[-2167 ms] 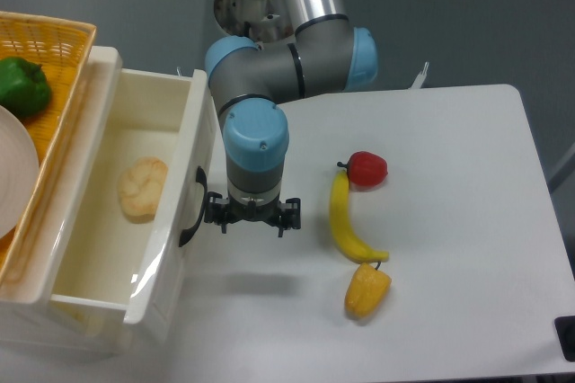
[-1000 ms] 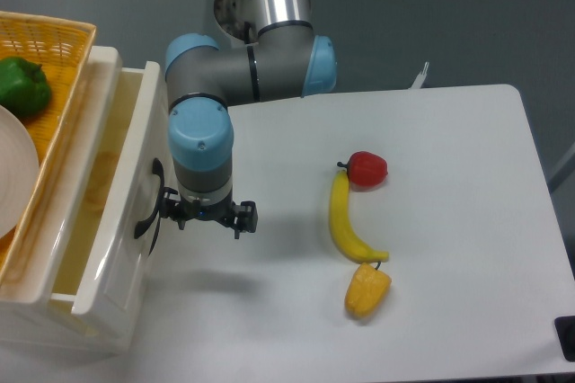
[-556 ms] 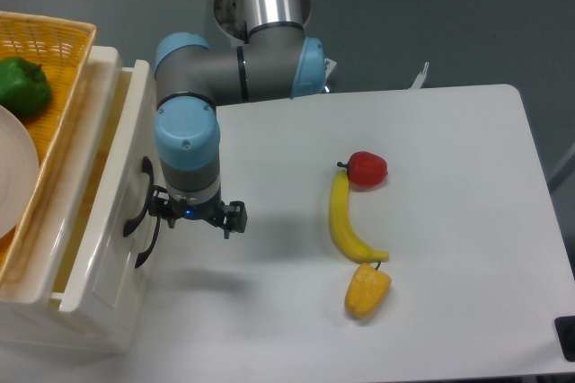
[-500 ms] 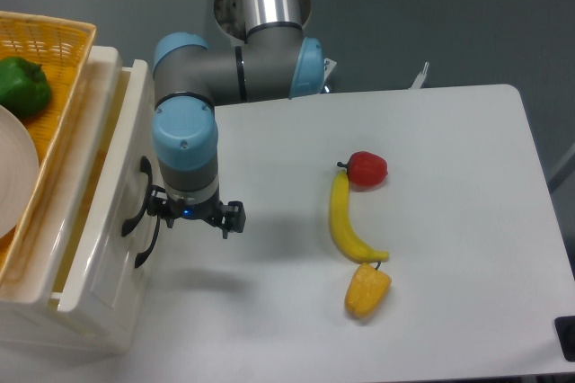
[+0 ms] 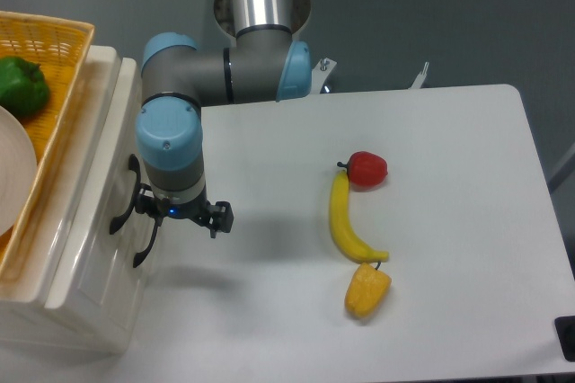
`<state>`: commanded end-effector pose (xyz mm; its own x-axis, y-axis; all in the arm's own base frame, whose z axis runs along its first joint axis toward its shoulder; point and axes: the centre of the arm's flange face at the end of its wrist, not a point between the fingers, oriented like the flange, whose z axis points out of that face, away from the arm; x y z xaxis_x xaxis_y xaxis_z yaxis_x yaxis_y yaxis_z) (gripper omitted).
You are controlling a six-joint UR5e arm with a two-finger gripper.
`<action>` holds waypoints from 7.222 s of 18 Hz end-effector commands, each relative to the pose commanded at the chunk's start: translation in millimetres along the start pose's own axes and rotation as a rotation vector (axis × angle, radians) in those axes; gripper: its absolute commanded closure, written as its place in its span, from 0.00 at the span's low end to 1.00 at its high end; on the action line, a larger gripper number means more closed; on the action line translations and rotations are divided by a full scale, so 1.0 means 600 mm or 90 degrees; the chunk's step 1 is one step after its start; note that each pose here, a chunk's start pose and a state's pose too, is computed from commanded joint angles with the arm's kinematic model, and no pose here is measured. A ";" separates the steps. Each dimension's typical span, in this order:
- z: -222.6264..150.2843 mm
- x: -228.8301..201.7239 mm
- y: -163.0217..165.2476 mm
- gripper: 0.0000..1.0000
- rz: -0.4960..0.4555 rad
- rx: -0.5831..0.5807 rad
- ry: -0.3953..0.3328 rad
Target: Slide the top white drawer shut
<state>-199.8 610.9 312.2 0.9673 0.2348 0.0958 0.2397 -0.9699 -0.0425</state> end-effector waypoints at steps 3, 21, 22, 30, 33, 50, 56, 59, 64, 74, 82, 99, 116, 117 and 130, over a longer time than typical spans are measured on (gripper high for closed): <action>-0.003 -0.005 -0.001 0.00 0.001 0.002 -0.001; -0.058 -0.309 0.067 0.00 0.033 0.030 -0.024; -0.060 -0.329 0.075 0.00 0.041 0.030 -0.026; -0.077 -0.443 0.125 0.00 0.182 0.024 -0.059; -0.076 -0.459 0.132 0.00 0.172 0.026 -0.062; -0.076 -0.508 0.152 0.00 0.148 0.026 -0.072; -0.070 -0.509 0.152 0.00 0.147 0.024 -0.069; -0.071 -0.509 0.152 0.00 0.147 0.024 -0.070; -0.072 -0.510 0.153 0.00 0.146 0.024 -0.070; -0.073 -0.509 0.153 0.00 0.146 0.024 -0.070; -0.073 -0.509 0.153 0.00 0.146 0.024 -0.070; -0.075 -0.516 0.158 0.00 0.143 0.026 -0.071; -0.066 -0.529 0.166 0.00 0.131 0.025 -0.064; -0.066 -0.529 0.165 0.00 0.131 0.025 -0.064; -0.089 -0.552 0.193 0.00 0.091 0.047 -0.062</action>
<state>-496.7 417.5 328.6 0.9945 0.1043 -0.0129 0.1019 -0.9873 -0.1221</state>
